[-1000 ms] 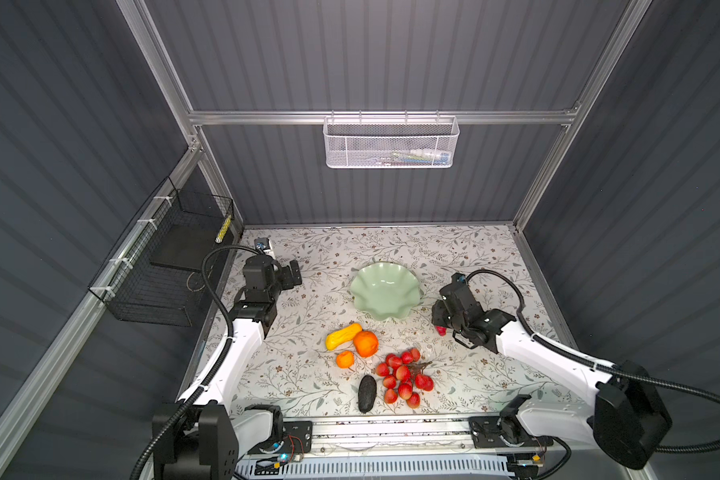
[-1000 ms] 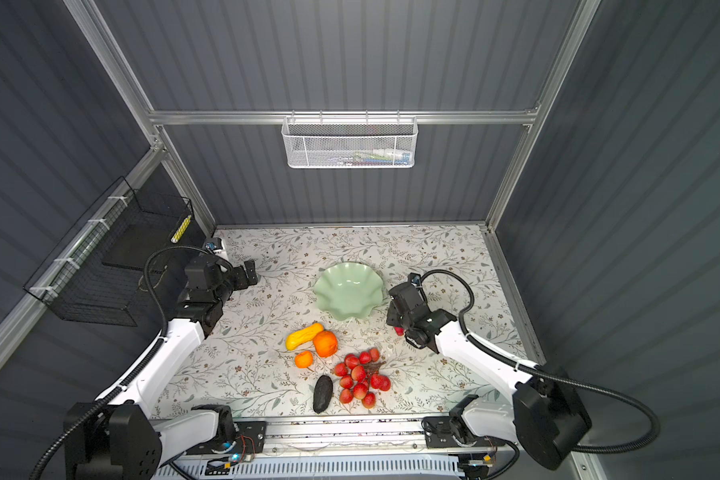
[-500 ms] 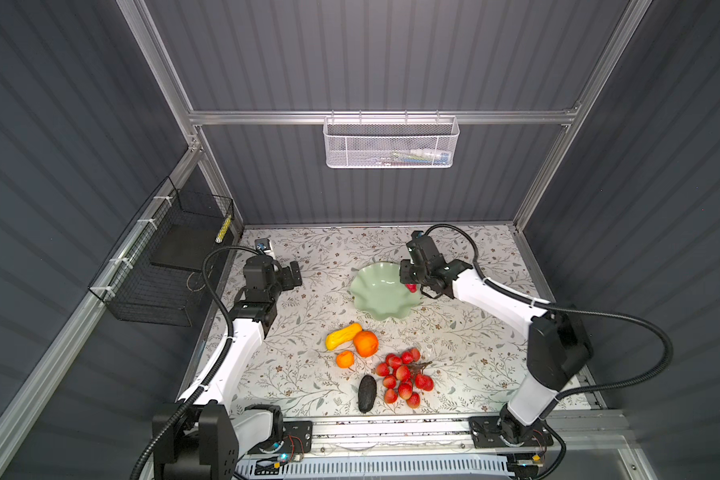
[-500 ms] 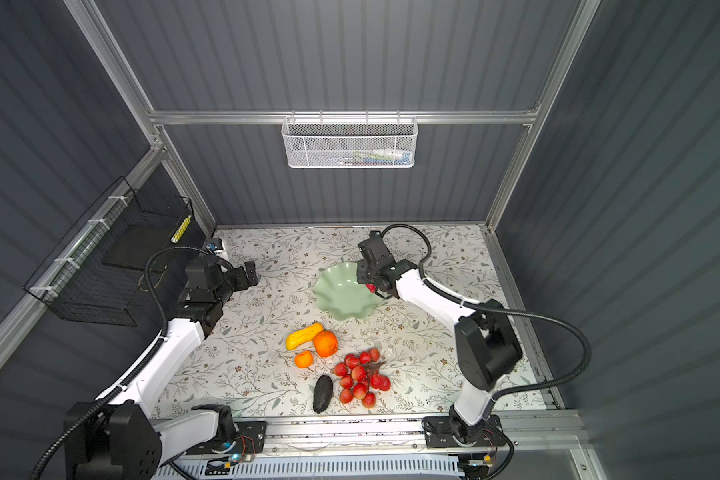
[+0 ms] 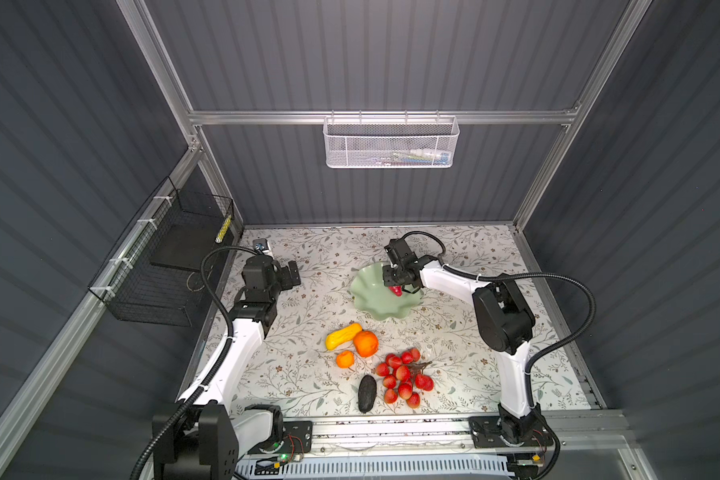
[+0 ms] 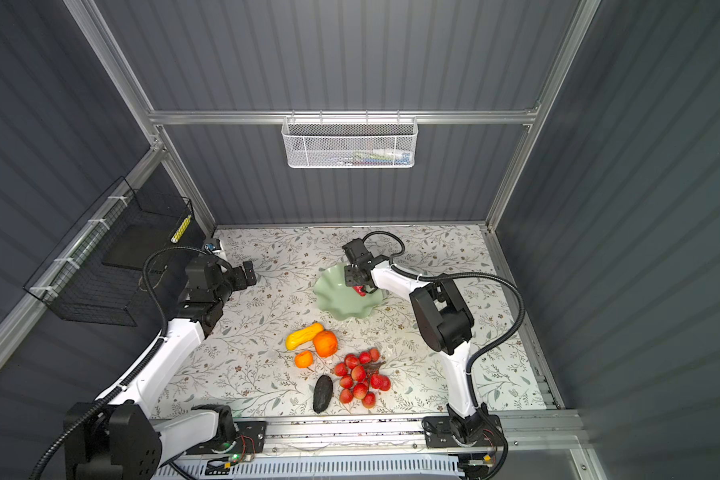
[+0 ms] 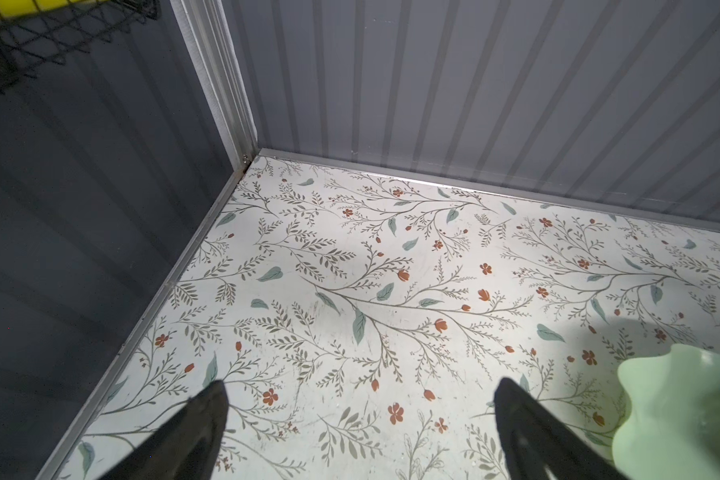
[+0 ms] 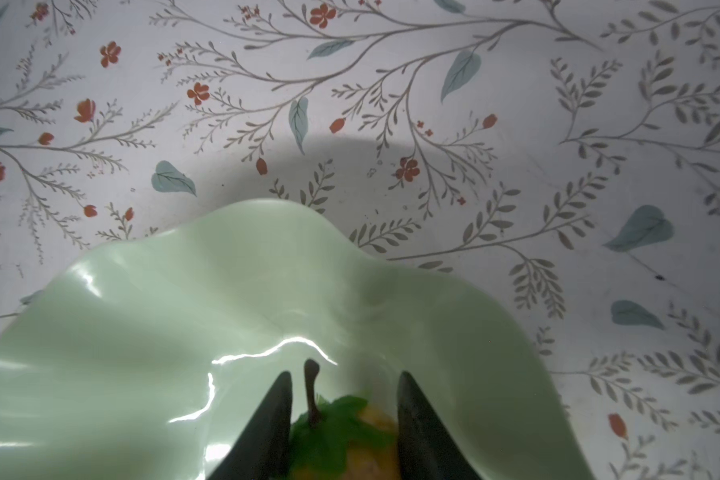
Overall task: Place and organize the fake fruits in the fruit bowl
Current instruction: 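Place the strawberry in the bowl with right gripper while left reaches the squash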
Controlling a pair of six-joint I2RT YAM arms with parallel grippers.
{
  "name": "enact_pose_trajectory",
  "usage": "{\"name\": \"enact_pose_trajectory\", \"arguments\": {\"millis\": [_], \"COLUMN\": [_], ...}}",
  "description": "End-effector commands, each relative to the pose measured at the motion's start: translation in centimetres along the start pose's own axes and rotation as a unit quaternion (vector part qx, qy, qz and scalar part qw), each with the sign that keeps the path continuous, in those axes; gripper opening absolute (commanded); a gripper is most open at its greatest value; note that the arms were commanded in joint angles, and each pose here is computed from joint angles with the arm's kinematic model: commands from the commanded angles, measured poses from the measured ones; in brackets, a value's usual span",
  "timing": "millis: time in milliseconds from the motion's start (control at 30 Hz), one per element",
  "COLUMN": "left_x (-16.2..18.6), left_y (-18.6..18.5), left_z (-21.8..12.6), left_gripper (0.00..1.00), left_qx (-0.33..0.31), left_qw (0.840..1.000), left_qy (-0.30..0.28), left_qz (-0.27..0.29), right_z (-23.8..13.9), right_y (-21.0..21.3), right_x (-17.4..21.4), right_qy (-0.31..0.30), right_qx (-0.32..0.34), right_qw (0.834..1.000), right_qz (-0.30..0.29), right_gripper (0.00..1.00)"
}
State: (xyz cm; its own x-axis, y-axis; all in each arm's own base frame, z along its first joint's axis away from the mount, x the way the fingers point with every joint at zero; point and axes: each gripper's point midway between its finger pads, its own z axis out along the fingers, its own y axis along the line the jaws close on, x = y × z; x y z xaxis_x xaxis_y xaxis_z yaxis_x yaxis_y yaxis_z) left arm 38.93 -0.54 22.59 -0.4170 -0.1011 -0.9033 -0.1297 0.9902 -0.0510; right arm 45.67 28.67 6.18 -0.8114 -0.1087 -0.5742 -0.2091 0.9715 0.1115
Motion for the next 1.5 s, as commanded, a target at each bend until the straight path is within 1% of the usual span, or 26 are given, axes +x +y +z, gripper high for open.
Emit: {"name": "enact_pose_trajectory", "arguments": {"millis": [0, 67, 133, 200, 267, 333, 400, 500, 567, 633, 700, 733, 767, 833, 900, 967, 1033, 1067, 1133, 1267, 1467], "left_x": [-1.0, -0.9, -0.6, -0.4, -0.2, 0.1, 0.5, 1.7, 2.8, 4.7, 6.9, 8.2, 9.5, 11.8, 13.6, 15.0, 15.8, 16.2, 16.8, 18.0, 20.2], "left_y": [0.2, -0.1, -1.0, -1.9, -2.7, -3.6, -4.6, -6.5, -7.4, -9.0, -11.0, -11.9, -12.5, -12.9, -12.8, -12.6, -12.5, -12.5, -12.6, -13.2, -14.2], "left_z": [-0.6, -0.5, -0.4, -0.3, -0.1, -0.1, 0.0, -0.1, 0.1, -0.1, -0.8, -1.3, -1.8, -2.8, -4.0, -5.3, -6.5, -7.0, -7.7, -8.0, -7.3], "left_gripper": [1.00, 1.00, 1.00, 1.00, 1.00, 1.00, 0.98, 0.92, 0.89, 0.87, 0.85, 0.85, 0.83, 0.81, 0.79, 0.79, 0.79, 0.79, 0.80, 0.80, 0.80], "left_qx": [-0.007, 0.003, 0.027, 0.051, 0.073, 0.096, 0.125, 0.177, 0.192, 0.196, 0.187, 0.191, 0.196, 0.204, 0.204, 0.205, 0.207, 0.209, 0.211, 0.208, 0.196], "left_qw": [1.000, 1.000, 0.999, 0.998, 0.997, 0.995, 0.991, 0.980, 0.974, 0.965, 0.953, 0.944, 0.937, 0.926, 0.918, 0.913, 0.909, 0.906, 0.902, 0.892, 0.874], "left_qy": [-0.012, -0.006, 0.000, 0.008, 0.021, 0.035, 0.050, 0.086, 0.119, 0.162, 0.196, 0.215, 0.235, 0.271, 0.297, 0.313, 0.323, 0.329, 0.340, 0.363, 0.399], "left_qz": [-0.022, -0.031, -0.026, -0.023, -0.017, -0.009, -0.001, 0.014, 0.024, 0.066, 0.138, 0.163, 0.169, 0.168, 0.164, 0.163, 0.164, 0.165, 0.165, 0.171, 0.200], "right_z": [0.4, 0.6, 0.5, -0.1, -1.5, -3.5, -6.5, -11.1, -13.7, -16.6, -18.5, -19.4, -20.2, -21.3, -22.1, -22.8, -22.7, -23.7, -23.9, -24.1, -24.2], "right_y": [0.5, 0.5, 0.6, 0.9, 1.1, 1.2, 1.2, 0.8, 0.0, -0.9, -1.9, -2.6, -3.4, -4.7, -5.9, -7.1, -8.0, -8.3, -8.8, -9.5, -9.6], "right_x": [0.1, 0.4, 0.5, -0.1, -1.2, -2.6, -4.5, -6.1, -6.3, -5.9, -4.9, -4.3, -3.6, -2.3, -1.3, -0.3, 0.5, 0.5, 0.7, 0.5, 0.7], "right_qy": [0.005, 0.009, 0.011, 0.003, -0.013, -0.037, -0.075, -0.132, -0.166, -0.200, -0.221, -0.233, -0.241, -0.253, -0.261, -0.268, -0.267, -0.279, -0.282, -0.284, -0.278], "right_qx": [-0.001, -0.002, -0.005, -0.014, -0.021, -0.027, -0.037, -0.050, -0.054, -0.063, -0.067, -0.064, -0.061, -0.058, -0.059, -0.057, -0.051, -0.055, -0.052, -0.046, -0.050], "right_qw": [1.000, 1.000, 1.000, 1.000, 1.000, 0.999, 0.996, 0.989, 0.983, 0.975, 0.970, 0.967, 0.965, 0.961, 0.957, 0.953, 0.952, 0.947, 0.946, 0.945, 0.946], "right_qz": [-0.003, 0.001, 0.008, 0.013, 0.017, 0.022, 0.032, 0.046, 0.059, 0.069, 0.074, 0.079, 0.086, 0.100, 0.113, 0.131, 0.140, 0.147, 0.151, 0.157, 0.161], "right_gripper": [0.46, 0.52, 0.58, 0.64, 0.69, 0.73, 0.77, 0.81, 0.84, 0.89, 0.93, 0.96, 0.99, 0.99, 0.99, 0.99, 0.99, 0.99, 0.99, 0.99, 0.99]}}
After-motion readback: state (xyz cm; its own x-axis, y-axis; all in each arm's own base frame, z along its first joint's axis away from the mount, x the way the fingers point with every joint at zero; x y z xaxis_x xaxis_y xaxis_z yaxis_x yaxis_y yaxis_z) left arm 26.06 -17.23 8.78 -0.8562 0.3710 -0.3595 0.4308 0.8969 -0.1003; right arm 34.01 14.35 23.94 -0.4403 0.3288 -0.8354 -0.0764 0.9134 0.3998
